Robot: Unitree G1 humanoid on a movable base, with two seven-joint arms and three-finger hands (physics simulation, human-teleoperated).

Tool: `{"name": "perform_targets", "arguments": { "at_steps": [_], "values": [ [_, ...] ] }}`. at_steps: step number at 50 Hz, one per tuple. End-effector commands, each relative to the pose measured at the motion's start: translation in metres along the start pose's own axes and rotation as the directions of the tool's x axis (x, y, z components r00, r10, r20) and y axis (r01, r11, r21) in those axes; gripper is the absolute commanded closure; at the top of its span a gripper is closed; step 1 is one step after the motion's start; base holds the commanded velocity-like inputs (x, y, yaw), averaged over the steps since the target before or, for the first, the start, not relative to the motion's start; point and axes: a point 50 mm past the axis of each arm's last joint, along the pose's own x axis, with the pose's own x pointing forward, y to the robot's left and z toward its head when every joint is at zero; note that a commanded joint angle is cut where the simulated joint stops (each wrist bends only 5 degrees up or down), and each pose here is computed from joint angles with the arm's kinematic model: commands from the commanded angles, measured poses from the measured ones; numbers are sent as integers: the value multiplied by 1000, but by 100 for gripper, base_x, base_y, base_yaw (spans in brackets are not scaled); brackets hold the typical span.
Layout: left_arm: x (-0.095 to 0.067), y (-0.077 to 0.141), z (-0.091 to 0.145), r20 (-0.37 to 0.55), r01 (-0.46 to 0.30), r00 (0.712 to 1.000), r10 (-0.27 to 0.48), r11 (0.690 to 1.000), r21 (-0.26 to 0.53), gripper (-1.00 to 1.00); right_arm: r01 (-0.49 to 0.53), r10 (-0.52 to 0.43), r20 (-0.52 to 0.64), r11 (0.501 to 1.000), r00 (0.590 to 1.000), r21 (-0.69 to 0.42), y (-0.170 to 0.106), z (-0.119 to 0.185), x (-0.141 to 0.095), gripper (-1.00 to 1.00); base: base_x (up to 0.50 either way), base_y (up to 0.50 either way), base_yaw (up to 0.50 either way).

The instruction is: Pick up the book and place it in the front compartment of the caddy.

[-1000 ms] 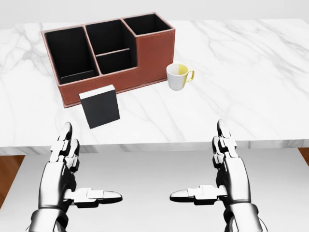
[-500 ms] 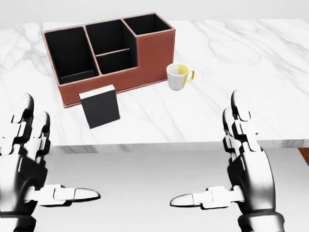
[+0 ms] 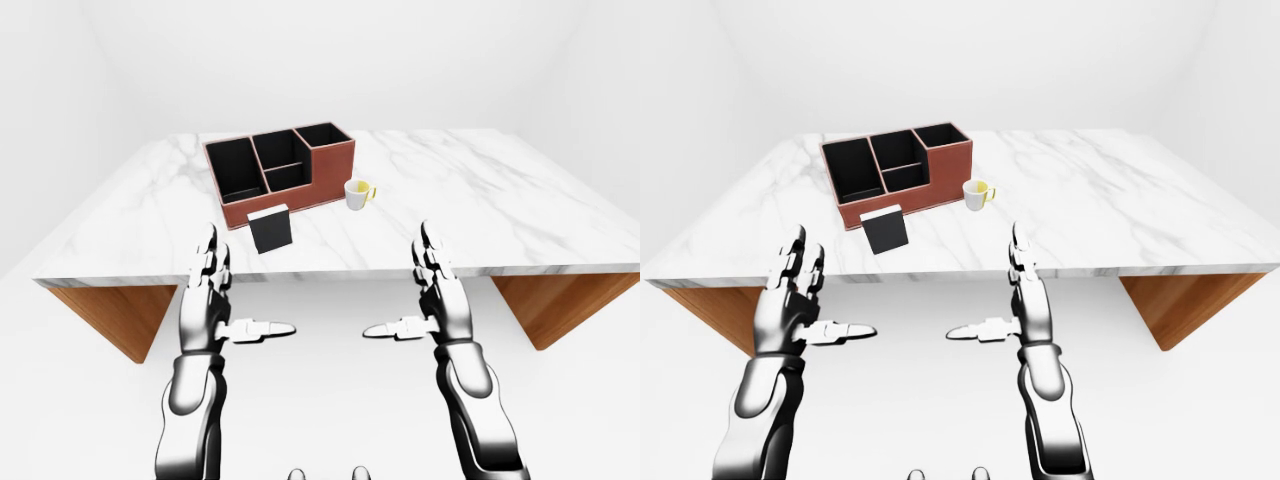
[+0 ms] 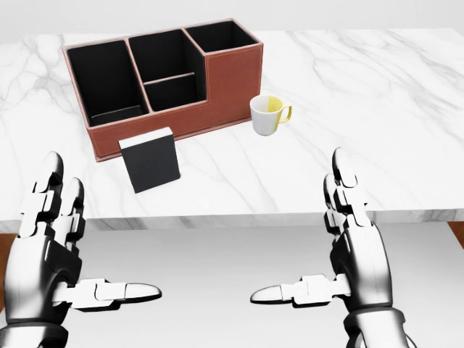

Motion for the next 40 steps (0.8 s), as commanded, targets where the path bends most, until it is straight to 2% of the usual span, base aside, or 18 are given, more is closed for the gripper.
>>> {"name": "perform_targets", "arguments": {
  "at_steps": [1, 2, 3, 5, 7, 9, 14, 15, 17, 18, 21, 24, 29, 33, 36, 40],
  "values": [
    [0, -10, -23, -97, -2, 995, 5, 1000, 27, -100, 42, -36, -119, 998, 992, 45, -5, -20, -3, -100, 0, 0, 0],
    [0, -9, -15, -63, -4, 998, 6, 1000, 27, -100, 41, -37, -86, 998, 996, 41, -5, -12, -4, -100, 0, 0, 0],
    [-2, -8, 13, 54, -11, 999, 10, 1000, 14, -100, 40, -40, 8, 999, 999, 8, -7, 11, -7, -100, 0, 0, 0],
    [-3, -7, 24, 101, -16, 995, 16, 1000, 7, -100, 37, -37, 40, 999, 999, 2, -7, 19, -8, -100, 0, 0, 0],
    [-9, -6, 54, 227, -18, 974, 19, 1000, -4, -100, 39, -34, 174, 999, 984, -23, -7, 51, -15, -100, 0, 0, 0],
    [-14, -4, 74, 311, -18, 950, 20, 1000, -12, -100, 41, -29, 262, 998, 965, -43, -6, 72, -20, -100, 0, 0, 0],
    [-30, -2, 113, 483, -10, 876, 18, 1000, -20, -100, 51, -10, 442, 995, 897, -82, -5, 114, -35, -100, 0, 0, 0],
    [-37, -1, 130, 557, -13, 830, 24, 1000, -23, -100, 54, -1, 500, 994, 866, -93, -5, 127, -41, -100, 0, 0, 0],
    [-44, -1, 144, 620, -11, 784, 21, 1000, -20, -100, 64, 12, 563, 991, 827, -115, -5, 142, -48, -100, 0, 0, 0],
    [-45, 0, 146, 629, -9, 777, 21, 1000, -23, -100, 67, 18, 583, 990, 812, -124, -4, 146, -51, -100, 0, 0, 0],
    [-44, 5, 150, 636, -2, 771, 45, 998, -67, -100, 75, 30, 599, 986, 800, -150, -4, 150, -50, -100, 0, 0, 0],
    [-43, 8, 151, 616, 15, 785, 65, 992, -124, -100, 92, 45, 585, 975, 810, -203, -4, 150, -50, -100, 0, 0, 0],
    [-40, 11, 152, 561, 31, 823, 90, 979, -202, -100, 116, 70, 493, 935, 867, -336, 0, 146, -46, -100, 0, 0, 0],
    [-39, 12, 152, 530, 34, 842, 102, 970, -241, -100, 88, 102, 385, 890, 917, -447, 1, 142, -42, -100, 12, -8, 0],
    [-39, 13, 152, 517, 35, 850, 103, 968, -250, -100, 74, 120, 342, 860, 932, -505, -1, 141, -40, -100, 44, -33, 0],
    [-39, 14, 152, 511, 30, 853, 108, 967, -253, -100, 70, 120, 331, 859, 936, -508, -1, 140, -41, -100, 46, -30, 0]
  ]
}}
